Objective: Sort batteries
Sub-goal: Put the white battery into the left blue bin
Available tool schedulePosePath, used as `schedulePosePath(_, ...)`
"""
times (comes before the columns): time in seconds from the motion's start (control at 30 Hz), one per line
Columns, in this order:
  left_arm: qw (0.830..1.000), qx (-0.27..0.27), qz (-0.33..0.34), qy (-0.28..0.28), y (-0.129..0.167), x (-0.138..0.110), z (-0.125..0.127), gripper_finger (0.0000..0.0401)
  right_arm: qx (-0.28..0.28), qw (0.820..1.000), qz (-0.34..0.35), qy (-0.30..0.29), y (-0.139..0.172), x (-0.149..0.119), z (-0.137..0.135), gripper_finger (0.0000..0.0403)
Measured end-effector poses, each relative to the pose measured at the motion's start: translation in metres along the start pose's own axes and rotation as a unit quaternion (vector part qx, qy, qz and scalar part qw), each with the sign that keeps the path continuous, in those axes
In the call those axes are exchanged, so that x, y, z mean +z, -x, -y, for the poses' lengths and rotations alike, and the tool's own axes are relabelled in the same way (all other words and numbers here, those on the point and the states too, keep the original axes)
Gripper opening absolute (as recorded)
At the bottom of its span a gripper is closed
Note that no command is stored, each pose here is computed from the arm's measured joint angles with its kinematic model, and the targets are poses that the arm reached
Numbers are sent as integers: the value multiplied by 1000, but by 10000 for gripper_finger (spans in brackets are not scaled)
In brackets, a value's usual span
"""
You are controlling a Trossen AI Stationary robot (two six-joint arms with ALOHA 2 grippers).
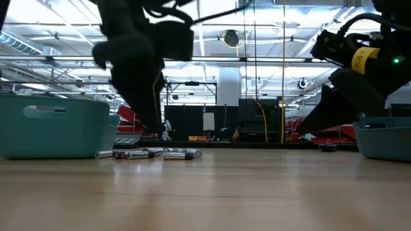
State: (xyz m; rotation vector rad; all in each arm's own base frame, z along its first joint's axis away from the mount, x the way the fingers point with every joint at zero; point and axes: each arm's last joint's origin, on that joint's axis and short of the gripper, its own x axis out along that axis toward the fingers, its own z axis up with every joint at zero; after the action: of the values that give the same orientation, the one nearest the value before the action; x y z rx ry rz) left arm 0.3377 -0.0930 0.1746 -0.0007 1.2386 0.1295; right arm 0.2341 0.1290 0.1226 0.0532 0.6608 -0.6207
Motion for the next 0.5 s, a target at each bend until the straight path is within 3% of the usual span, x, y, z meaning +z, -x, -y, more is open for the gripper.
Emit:
schedulePosePath(0.23,999,31,-26,-31,-33,-1,7,246,0,1000,0,2,0,0,0,157)
schedulePosePath(0.5,999,28,-26,-36,-42,2,5,245,-1,1000,2,2,0,0,0,157)
